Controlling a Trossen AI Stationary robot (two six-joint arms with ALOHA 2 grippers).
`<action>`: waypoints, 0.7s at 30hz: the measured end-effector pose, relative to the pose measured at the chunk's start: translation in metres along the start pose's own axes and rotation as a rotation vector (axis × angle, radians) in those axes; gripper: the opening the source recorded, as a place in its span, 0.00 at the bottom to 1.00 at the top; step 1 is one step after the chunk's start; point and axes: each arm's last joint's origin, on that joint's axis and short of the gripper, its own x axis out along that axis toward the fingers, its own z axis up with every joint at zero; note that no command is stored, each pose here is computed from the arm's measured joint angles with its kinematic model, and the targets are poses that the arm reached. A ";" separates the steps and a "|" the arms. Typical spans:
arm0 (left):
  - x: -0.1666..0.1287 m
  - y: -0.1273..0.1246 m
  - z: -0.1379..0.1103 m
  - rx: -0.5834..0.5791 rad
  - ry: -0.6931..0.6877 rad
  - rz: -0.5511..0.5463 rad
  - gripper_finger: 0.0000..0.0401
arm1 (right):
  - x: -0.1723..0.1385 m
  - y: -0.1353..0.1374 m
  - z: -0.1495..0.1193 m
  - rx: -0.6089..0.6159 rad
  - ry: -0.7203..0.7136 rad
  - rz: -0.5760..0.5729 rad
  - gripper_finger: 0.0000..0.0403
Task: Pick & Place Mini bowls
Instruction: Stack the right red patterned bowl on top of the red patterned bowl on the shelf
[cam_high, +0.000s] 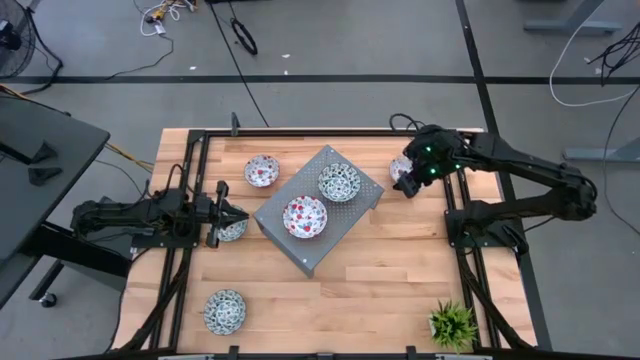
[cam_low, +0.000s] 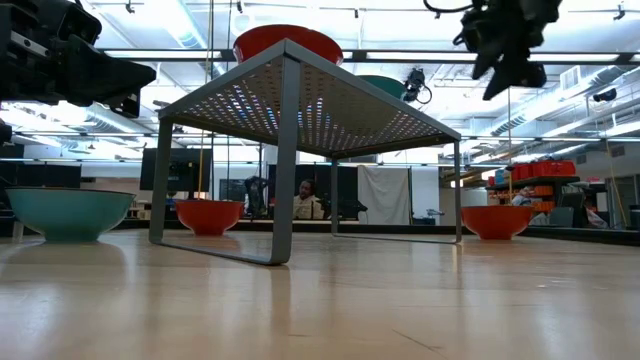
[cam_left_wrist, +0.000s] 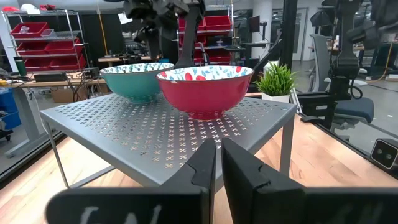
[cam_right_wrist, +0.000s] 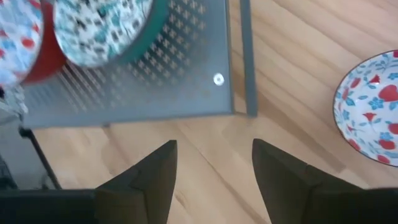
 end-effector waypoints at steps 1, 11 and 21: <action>0.000 0.000 0.000 0.000 0.000 0.000 0.07 | 0.000 -0.002 -0.003 -0.023 0.005 -0.003 0.52; 0.000 0.000 0.000 0.000 -0.001 0.000 0.07 | -0.003 -0.011 -0.019 -0.242 0.041 -0.019 0.52; 0.000 0.000 0.000 0.000 0.000 0.000 0.07 | 0.005 -0.021 -0.024 -0.511 0.036 -0.178 0.52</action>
